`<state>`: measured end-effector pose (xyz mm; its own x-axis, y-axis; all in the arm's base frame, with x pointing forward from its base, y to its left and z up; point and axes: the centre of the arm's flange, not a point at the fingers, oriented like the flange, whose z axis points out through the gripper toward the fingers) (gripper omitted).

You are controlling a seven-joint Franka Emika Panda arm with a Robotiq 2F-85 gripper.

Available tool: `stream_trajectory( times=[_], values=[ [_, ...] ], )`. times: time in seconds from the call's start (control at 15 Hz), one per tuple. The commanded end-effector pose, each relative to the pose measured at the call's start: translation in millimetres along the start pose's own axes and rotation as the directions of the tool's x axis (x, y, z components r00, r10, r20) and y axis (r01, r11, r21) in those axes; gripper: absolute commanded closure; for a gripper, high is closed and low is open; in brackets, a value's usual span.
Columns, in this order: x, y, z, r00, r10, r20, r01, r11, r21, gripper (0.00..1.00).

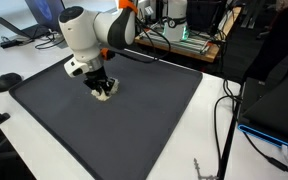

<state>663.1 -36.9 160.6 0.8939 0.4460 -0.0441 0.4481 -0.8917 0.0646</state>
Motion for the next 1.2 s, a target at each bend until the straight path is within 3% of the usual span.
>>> stream_trajectory(
  times=[0.0, 1.07, 1.13],
  values=[
    [0, 5, -2, 1.000, -0.008, 0.010, 0.008, 1.000, 0.031, 1.00],
    [-1, 4, -14, 1.000, -0.006, 0.000, 0.006, 1.000, 0.020, 0.98],
    [-1, 4, -16, 1.000, -0.012, -0.001, 0.012, 1.000, 0.023, 0.69]
  ],
)
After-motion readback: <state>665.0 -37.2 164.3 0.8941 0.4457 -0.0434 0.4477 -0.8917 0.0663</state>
